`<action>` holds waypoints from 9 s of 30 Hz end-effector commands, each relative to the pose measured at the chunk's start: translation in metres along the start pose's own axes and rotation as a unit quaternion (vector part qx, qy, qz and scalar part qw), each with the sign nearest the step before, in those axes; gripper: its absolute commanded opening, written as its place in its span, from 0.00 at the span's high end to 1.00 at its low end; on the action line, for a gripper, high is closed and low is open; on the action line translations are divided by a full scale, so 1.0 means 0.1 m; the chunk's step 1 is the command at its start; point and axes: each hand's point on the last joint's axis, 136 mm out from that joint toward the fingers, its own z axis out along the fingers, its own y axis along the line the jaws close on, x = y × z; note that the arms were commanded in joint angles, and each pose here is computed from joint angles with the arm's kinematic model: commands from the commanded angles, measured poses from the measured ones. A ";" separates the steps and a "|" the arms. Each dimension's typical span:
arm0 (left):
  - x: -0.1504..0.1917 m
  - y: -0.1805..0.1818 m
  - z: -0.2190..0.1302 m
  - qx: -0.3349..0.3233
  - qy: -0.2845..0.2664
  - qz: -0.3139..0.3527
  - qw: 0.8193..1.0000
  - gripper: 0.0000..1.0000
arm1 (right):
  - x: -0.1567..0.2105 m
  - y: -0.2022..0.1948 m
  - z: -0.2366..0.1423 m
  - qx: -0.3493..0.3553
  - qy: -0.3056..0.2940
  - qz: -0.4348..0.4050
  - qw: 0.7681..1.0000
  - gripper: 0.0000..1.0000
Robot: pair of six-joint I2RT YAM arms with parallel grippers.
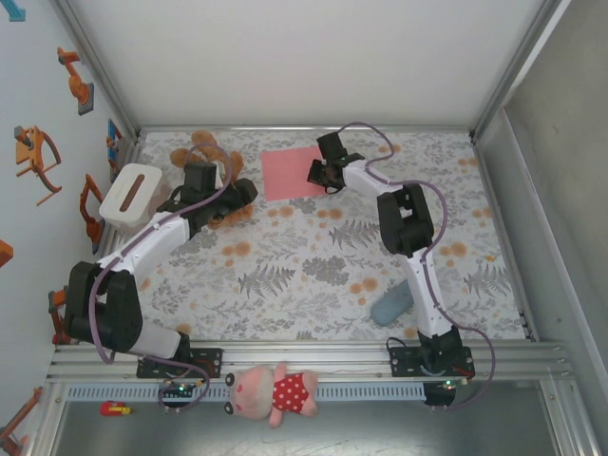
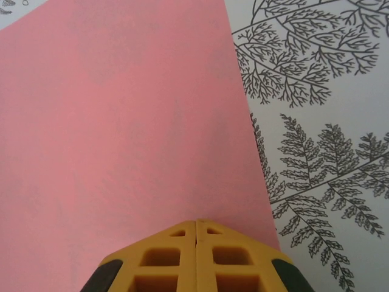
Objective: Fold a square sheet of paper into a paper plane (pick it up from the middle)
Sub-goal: Move the square sheet of paper to the center of the table, then first fold in half a square sheet of paper at the center of the table.
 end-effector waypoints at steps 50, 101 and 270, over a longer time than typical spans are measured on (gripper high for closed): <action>1.67 -0.41 1.05 -0.027 0.268 -0.041 0.962 0.67 | 1.74 -0.85 -1.52 0.011 0.125 0.073 0.989 0.77; 1.61 -0.68 1.09 0.122 0.195 -0.059 0.971 0.46 | 1.83 -0.62 -1.04 -0.067 0.170 0.110 0.977 0.79; 1.85 -0.84 1.08 0.031 0.268 0.032 0.962 0.32 | 1.63 -0.60 -1.49 -0.155 0.079 0.100 0.980 1.00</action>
